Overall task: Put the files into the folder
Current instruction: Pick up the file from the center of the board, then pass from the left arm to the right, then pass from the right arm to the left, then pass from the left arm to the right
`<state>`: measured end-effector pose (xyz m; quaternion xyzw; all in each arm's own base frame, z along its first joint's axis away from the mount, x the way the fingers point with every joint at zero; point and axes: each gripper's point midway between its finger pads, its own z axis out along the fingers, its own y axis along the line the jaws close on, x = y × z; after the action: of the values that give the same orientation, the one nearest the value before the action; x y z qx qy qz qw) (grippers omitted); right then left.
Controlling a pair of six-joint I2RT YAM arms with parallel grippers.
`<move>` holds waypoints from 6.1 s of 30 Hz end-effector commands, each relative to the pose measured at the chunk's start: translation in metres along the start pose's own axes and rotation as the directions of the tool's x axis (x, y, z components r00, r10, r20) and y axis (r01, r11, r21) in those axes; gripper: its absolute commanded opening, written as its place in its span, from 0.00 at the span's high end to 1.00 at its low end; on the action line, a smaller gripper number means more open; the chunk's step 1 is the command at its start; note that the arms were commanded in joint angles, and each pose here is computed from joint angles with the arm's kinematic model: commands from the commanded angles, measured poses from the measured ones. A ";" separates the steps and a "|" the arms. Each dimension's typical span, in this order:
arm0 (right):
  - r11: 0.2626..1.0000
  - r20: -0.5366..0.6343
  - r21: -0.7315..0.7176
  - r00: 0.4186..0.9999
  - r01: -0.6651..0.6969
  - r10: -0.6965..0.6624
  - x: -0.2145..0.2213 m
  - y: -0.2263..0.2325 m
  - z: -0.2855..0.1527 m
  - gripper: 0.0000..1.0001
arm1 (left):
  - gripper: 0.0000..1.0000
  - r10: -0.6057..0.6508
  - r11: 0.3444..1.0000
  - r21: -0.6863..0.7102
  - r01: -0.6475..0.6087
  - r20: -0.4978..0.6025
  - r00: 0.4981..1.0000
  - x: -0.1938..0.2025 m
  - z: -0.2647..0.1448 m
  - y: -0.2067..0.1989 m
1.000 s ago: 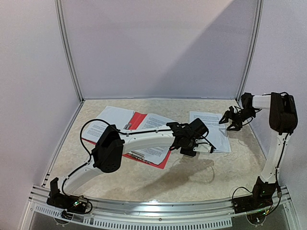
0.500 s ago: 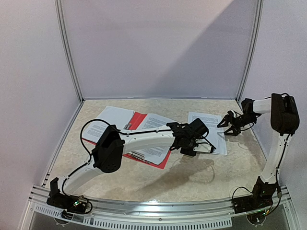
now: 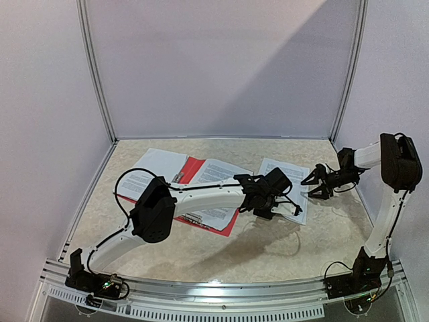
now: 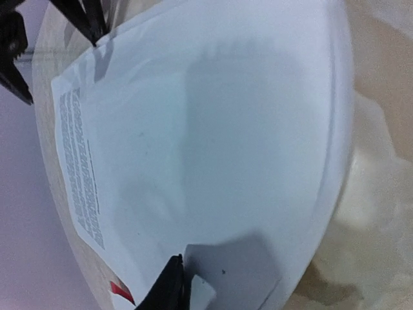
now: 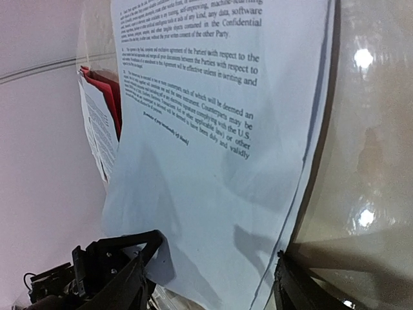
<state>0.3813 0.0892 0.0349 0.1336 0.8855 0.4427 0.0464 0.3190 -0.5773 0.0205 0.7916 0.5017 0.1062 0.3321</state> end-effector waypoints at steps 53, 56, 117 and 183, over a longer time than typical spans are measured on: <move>0.987 0.097 -0.080 0.984 -0.141 0.149 0.102 0.024 -0.008 0.42 | 1.00 -0.052 0.998 0.043 0.047 0.128 0.990 -0.024 -0.059 0.026; 0.983 0.093 -0.120 0.984 -0.138 0.150 0.101 0.034 -0.011 0.66 | 1.00 -0.051 0.997 0.055 0.045 0.128 0.990 -0.026 -0.058 0.021; 0.997 0.056 0.001 0.995 -0.082 0.081 0.098 0.027 -0.029 1.00 | 0.75 -0.011 0.992 0.130 0.009 0.015 1.000 0.017 -0.058 -0.026; 0.856 0.342 0.255 0.786 0.449 -0.514 0.119 0.242 -0.187 0.25 | 1.00 -0.049 0.912 -0.384 -0.144 -0.450 0.892 0.174 -0.326 0.211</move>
<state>0.2764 0.0914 0.3066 0.0556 0.9215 0.2737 0.2700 0.3788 -0.4096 0.4031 0.6513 0.4927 0.2929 0.4974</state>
